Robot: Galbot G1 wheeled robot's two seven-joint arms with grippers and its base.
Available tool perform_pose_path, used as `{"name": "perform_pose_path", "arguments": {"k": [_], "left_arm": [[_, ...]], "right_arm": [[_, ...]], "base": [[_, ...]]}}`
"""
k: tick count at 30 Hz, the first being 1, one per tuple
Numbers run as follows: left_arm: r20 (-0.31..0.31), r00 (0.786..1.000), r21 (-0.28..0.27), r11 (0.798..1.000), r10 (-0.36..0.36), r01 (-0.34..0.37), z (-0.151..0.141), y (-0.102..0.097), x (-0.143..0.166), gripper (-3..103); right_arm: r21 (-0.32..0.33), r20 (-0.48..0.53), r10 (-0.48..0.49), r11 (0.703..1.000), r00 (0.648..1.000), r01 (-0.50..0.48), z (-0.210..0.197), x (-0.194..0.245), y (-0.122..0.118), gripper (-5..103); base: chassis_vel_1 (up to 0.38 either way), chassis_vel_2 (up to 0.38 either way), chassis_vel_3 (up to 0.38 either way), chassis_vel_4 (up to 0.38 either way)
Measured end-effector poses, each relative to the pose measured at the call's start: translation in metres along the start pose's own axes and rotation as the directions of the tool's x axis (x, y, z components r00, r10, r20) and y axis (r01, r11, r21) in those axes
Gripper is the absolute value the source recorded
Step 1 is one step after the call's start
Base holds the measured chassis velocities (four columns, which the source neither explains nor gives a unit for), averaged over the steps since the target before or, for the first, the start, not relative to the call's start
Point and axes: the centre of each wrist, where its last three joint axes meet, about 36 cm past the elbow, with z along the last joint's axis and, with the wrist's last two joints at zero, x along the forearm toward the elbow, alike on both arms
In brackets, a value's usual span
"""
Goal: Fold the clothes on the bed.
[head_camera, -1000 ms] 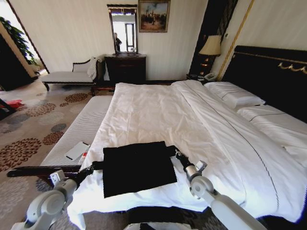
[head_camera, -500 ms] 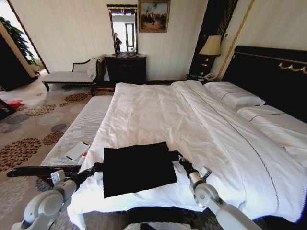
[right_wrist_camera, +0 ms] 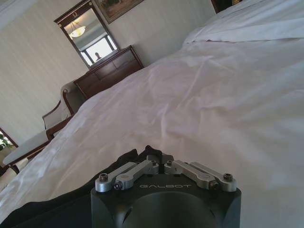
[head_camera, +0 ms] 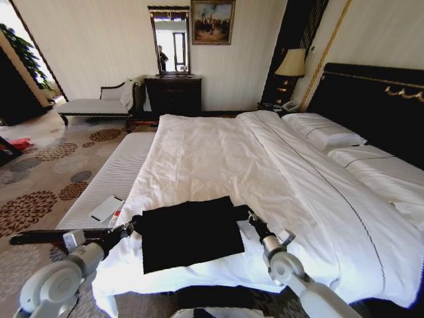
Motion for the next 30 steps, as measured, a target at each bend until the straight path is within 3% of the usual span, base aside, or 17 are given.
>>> {"name": "perform_pose_path", "arguments": {"k": [7, 19, 21, 22, 24, 25, 27, 28, 30], "left_arm": [[-0.059, 0.997, -0.044, 0.998, -0.055, 0.053, 0.018, 0.010, -0.012, 0], [-0.060, 0.998, -0.055, 0.998, -0.021, 0.018, 0.019, -0.003, -0.006, 0], [-0.021, 1.000, -0.069, 0.998, 0.010, -0.012, 0.012, -0.009, -0.001, 5], [-0.021, 1.000, -0.069, 0.998, 0.010, -0.012, 0.012, -0.009, -0.001, 5], [0.052, 0.997, -0.068, 0.996, 0.057, -0.054, -0.004, -0.017, 0.008, 16], [0.072, 0.995, -0.064, 0.996, 0.072, -0.068, -0.009, -0.019, 0.010, 16], [0.184, 0.972, -0.032, 0.989, 0.149, -0.146, -0.038, -0.028, 0.026, 26], [0.184, 0.972, -0.032, 0.989, 0.149, -0.146, -0.038, -0.028, 0.026, 26], [0.238, 0.954, -0.010, 0.982, 0.185, -0.188, -0.054, -0.031, 0.033, 38]], "right_arm": [[0.008, -0.012, 0.005, 1.000, 1.000, -0.005, 0.010, 0.002, -0.002, 0], [0.034, -0.016, 0.016, 0.999, 1.000, -0.015, 0.016, 0.004, -0.005, -1], [0.041, -0.004, 0.010, 0.999, 1.000, -0.010, 0.012, 0.005, -0.003, 9], [0.041, -0.004, 0.010, 0.999, 1.000, -0.010, 0.012, 0.005, -0.003, 9], [0.039, 0.022, -0.003, 0.999, 1.000, 0.003, 0.003, 0.005, 0.002, 15], [0.037, 0.032, -0.008, 0.999, 0.999, 0.007, 0.000, 0.005, 0.003, 20], [0.022, 0.074, -0.029, 0.999, 0.997, 0.027, -0.017, 0.003, 0.012, 31], [0.022, 0.074, -0.029, 0.999, 0.997, 0.027, -0.017, 0.003, 0.012, 31], [0.012, 0.096, -0.040, 0.999, 0.995, 0.039, -0.028, 0.002, 0.016, 36]], "base": [[0.000, 0.000, 0.000, 0.000], [0.000, 0.000, 0.000, 0.000], [0.000, 0.000, 0.000, 0.000], [0.000, 0.000, 0.000, 0.000], [0.000, 0.000, 0.000, 0.000], [0.000, 0.000, 0.000, 0.000], [0.000, 0.000, 0.000, 0.000], [0.000, 0.000, 0.000, 0.000], [0.000, 0.000, 0.000, 0.000]]}}
